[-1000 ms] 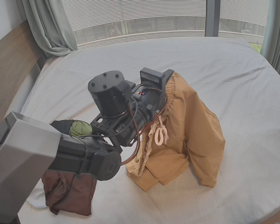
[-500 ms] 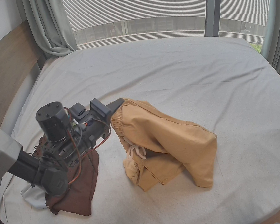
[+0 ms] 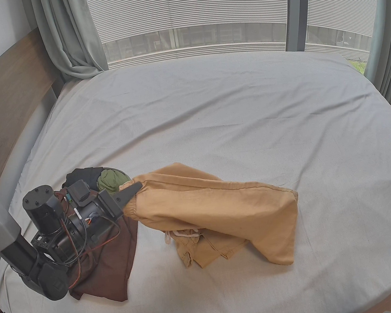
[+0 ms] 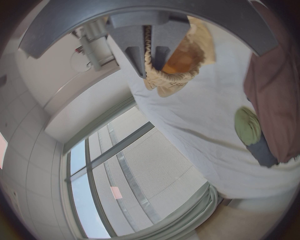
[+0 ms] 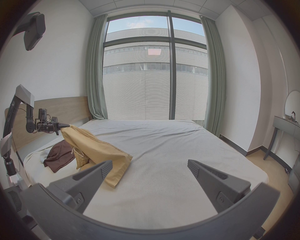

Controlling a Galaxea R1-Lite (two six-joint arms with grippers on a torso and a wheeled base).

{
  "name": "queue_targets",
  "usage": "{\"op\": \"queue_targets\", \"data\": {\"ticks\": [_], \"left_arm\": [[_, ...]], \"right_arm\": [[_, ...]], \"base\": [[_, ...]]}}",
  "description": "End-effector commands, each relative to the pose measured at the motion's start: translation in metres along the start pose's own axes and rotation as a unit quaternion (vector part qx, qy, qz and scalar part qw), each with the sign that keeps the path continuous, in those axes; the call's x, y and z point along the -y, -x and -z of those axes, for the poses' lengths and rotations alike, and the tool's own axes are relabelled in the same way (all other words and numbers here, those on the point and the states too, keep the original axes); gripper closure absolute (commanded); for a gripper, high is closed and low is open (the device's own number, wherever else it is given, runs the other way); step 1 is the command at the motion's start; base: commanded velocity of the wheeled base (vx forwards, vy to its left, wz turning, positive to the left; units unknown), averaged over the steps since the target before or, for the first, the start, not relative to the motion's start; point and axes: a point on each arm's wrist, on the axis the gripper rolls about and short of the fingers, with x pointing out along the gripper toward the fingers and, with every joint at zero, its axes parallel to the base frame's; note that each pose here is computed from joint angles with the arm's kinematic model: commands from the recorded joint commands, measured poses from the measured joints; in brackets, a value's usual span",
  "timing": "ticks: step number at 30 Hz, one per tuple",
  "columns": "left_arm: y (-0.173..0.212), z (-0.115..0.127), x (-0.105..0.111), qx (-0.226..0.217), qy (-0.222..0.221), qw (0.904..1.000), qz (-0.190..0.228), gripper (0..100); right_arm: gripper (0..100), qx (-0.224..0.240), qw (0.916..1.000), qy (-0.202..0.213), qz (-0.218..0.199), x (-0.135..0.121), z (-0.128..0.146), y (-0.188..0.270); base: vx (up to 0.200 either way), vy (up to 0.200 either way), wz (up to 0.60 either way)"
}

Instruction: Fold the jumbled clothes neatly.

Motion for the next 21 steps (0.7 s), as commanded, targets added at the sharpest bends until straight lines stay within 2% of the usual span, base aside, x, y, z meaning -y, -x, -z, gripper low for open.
{"op": "queue_targets", "data": {"ticks": [1, 2, 3, 5, 9, 16, 21], "left_arm": [[0.018, 0.02, -0.047, -0.045, -0.061, 0.9949, -0.067, 100], [0.018, 0.02, -0.047, -0.045, -0.061, 0.9949, -0.067, 100], [0.017, 0.024, -0.053, -0.05, -0.084, 0.9925, -0.073, 100], [0.018, 0.026, -0.056, -0.05, -0.092, 0.9916, -0.076, 100], [0.015, 0.03, -0.064, -0.053, -0.141, 0.9848, -0.087, 100], [0.015, 0.031, -0.064, -0.054, -0.149, 0.9836, -0.087, 100], [0.013, 0.031, -0.064, -0.055, -0.172, 0.9802, -0.082, 100]], "right_arm": [[0, -0.001, 1.0, 0.0, 0.0, 0.0, 0.005, 0.0], [0, -0.001, 1.0, 0.0, 0.0, 0.0, 0.005, 0.0], [0, -0.001, 1.0, 0.0, 0.0, 0.0, 0.005, 0.0], [0, -0.001, 1.0, 0.0, -0.001, 0.0, 0.005, 0.0], [0, -0.001, 1.0, 0.001, -0.002, 0.0, 0.005, 0.0], [0, -0.001, 1.0, 0.001, -0.002, 0.0, 0.005, 0.0], [0, -0.001, 1.0, 0.001, -0.002, 0.0, 0.005, 0.0]], "base": [[0.0, 0.0, 0.0], [0.0, 0.0, 0.0], [0.0, 0.0, 0.0], [0.0, 0.0, 0.0], [0.0, 0.0, 0.0], [0.0, 0.0, 0.0], [0.0, 0.0, 0.0]]}}
